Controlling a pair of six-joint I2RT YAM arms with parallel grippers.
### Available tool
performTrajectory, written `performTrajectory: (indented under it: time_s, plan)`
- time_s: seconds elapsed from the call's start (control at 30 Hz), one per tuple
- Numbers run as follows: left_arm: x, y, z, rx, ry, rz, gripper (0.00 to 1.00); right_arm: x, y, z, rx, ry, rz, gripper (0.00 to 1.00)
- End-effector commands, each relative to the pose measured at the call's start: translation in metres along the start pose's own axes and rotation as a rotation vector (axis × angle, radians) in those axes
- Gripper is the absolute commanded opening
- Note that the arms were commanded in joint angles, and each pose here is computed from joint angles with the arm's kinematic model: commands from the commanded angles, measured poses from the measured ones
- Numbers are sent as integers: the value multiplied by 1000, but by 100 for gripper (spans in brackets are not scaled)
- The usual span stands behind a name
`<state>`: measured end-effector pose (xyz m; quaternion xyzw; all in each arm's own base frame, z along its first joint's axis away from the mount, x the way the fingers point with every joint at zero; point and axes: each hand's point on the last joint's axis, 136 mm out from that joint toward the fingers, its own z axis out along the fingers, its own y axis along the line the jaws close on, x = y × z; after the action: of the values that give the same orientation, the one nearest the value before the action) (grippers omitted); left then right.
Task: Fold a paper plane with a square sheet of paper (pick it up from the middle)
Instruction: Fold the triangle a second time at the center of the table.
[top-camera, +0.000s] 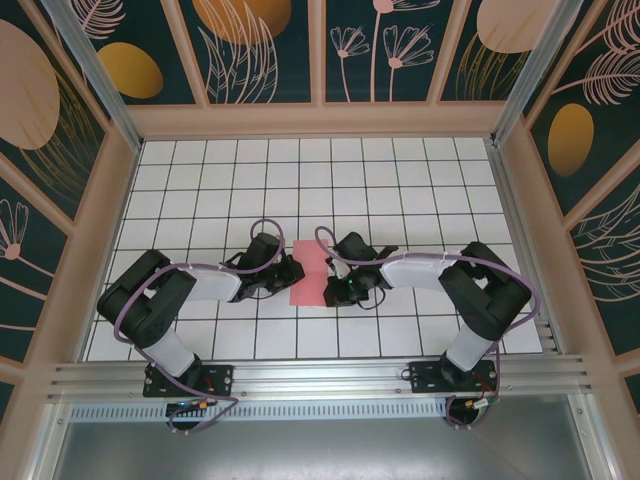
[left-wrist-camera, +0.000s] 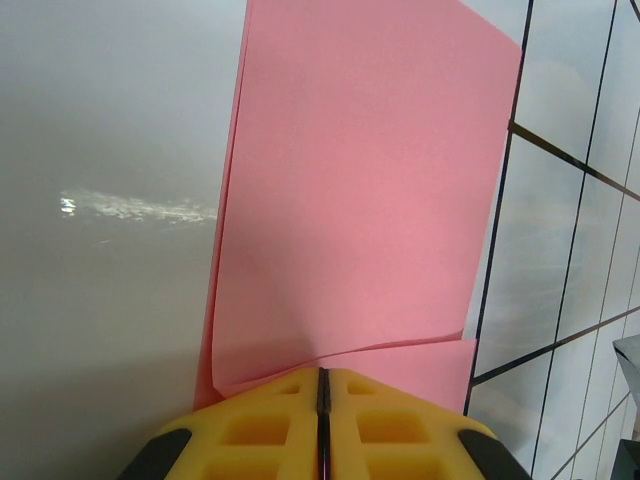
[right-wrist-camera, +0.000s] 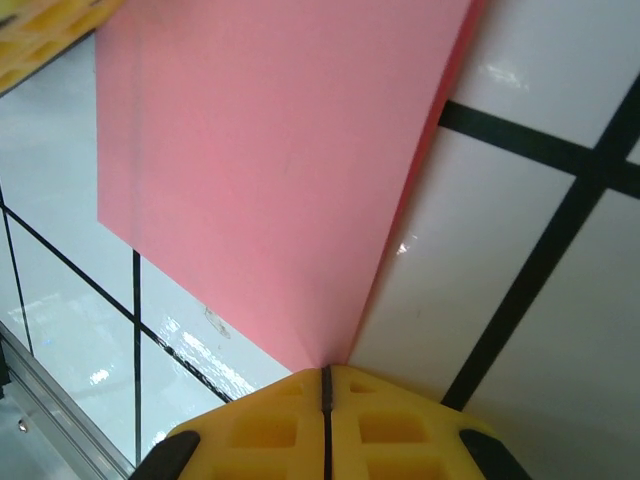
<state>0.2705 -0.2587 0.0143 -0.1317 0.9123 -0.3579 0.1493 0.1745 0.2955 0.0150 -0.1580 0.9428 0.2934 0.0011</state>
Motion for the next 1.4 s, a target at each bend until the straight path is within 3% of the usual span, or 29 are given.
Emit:
performTrajectory:
  time_s: [0.0, 0.2, 0.33, 0.67, 0.97, 1.37]
  plan:
    - [0, 14, 1, -75, -6, -15, 10, 25, -19, -1, 89, 75, 49, 9]
    - [0, 7, 1, -64, -4, -2, 11, -11, 14, -21, 17, -57, -4, 10]
    - [1, 4, 2, -59, 0, 2, 11, -20, 28, -22, -40, -75, -20, 10]
    - [-1, -1, 0, -48, -6, 5, 12, -6, 4, 5, 15, 3, 21, 10]
    - [3, -38, -13, 74, 8, 31, 22, 5, -20, 15, 102, 35, 69, 9]
    - [40, -53, -10, 168, 90, 7, 15, 8, -30, 20, 139, 52, 88, 9]
